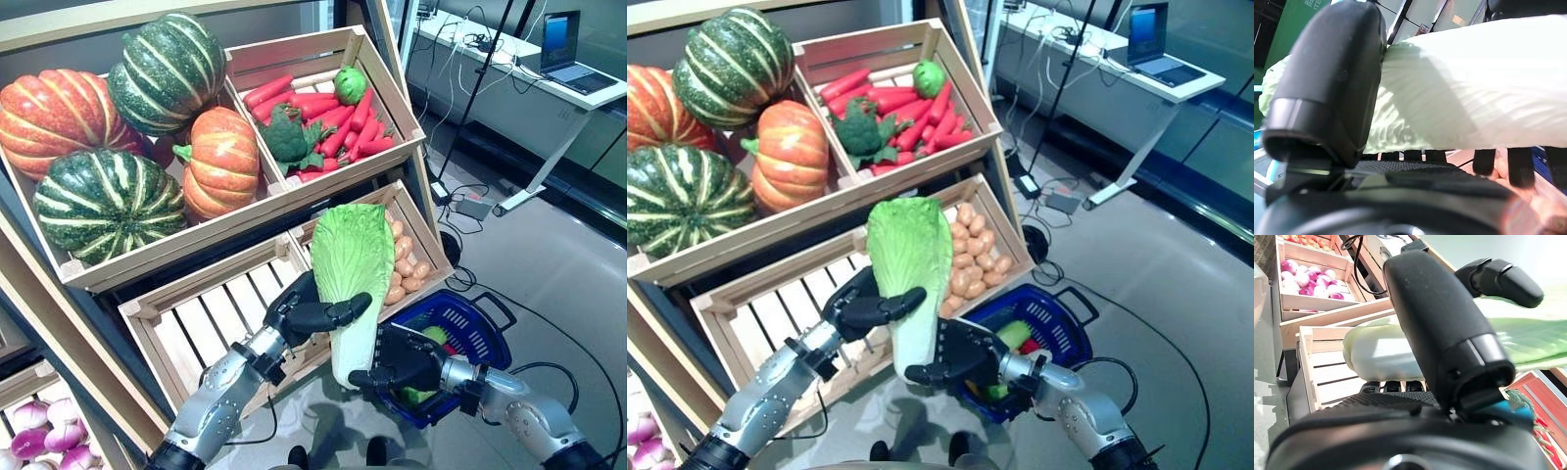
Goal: Put vegetables into the basket
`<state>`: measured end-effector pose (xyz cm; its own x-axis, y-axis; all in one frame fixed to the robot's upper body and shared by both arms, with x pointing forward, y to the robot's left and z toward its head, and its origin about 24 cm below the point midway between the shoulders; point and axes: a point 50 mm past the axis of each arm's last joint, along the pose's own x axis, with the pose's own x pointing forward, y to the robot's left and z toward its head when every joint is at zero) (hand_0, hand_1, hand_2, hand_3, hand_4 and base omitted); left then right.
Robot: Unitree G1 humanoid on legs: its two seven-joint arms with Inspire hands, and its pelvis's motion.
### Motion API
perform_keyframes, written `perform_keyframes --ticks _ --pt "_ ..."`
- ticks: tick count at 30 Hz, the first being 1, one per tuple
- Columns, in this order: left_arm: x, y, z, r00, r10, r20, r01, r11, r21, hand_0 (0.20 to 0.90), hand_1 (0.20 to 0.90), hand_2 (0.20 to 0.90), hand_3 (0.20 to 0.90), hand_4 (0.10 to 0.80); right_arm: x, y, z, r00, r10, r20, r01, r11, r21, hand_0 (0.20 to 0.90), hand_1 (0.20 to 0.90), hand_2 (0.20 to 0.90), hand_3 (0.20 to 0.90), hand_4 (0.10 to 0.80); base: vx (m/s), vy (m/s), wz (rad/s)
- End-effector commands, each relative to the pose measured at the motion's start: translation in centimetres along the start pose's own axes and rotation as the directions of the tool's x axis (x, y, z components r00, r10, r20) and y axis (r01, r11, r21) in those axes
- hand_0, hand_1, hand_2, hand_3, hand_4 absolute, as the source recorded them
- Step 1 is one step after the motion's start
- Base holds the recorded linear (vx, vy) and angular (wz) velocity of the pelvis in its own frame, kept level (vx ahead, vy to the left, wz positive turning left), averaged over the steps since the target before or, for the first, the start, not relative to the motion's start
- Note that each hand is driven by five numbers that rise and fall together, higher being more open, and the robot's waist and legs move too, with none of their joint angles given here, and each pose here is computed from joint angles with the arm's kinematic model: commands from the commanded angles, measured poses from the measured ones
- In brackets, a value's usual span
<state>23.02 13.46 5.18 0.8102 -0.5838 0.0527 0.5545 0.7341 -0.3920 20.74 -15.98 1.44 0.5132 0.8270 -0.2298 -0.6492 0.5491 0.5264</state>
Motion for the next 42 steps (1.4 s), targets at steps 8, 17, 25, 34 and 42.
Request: perform_keyframes --ticks 8,17,25,34,42 --pt "3.5 -4.8 5.4 0.901 -0.308 0.304 0.316 0.949 0.025 0.300 0.300 0.300 0.300 0.400 4.2 3.6 1.5 0.968 0.245 0.060 -0.245 0.969 -0.001 0.900 0.900 0.900 0.900 0.800 0.000 0.000 0.00" --pt "3.5 -5.1 5.1 0.901 -0.324 0.288 0.333 0.943 0.021 0.300 0.300 0.300 0.300 0.400 4.4 4.0 0.9 0.957 0.289 0.032 -0.289 0.957 0.012 0.300 0.300 0.300 0.300 0.400 0.000 0.000 0.00" --pt "3.3 -4.8 5.2 0.905 -0.310 0.291 0.316 0.948 0.027 0.300 0.300 0.300 0.300 0.400 4.3 3.7 1.0 0.963 0.263 0.053 -0.264 0.964 0.020 0.300 0.300 0.300 0.300 0.400 0.000 0.000 0.00" --pt "3.0 -4.2 5.3 0.914 -0.278 0.295 0.279 0.959 0.040 0.900 0.900 0.900 0.900 0.800 3.8 3.2 0.5 0.976 0.214 0.045 -0.215 0.976 0.042 0.300 0.300 0.300 0.300 0.400 0.000 0.000 0.00" --pt "2.5 -3.2 5.8 0.926 -0.228 0.302 0.215 0.974 0.075 0.900 0.900 0.900 0.900 0.800 2.7 2.1 0.9 0.985 0.130 0.110 -0.137 0.989 0.061 0.300 0.300 0.300 0.300 0.400 0.000 0.000 0.00"
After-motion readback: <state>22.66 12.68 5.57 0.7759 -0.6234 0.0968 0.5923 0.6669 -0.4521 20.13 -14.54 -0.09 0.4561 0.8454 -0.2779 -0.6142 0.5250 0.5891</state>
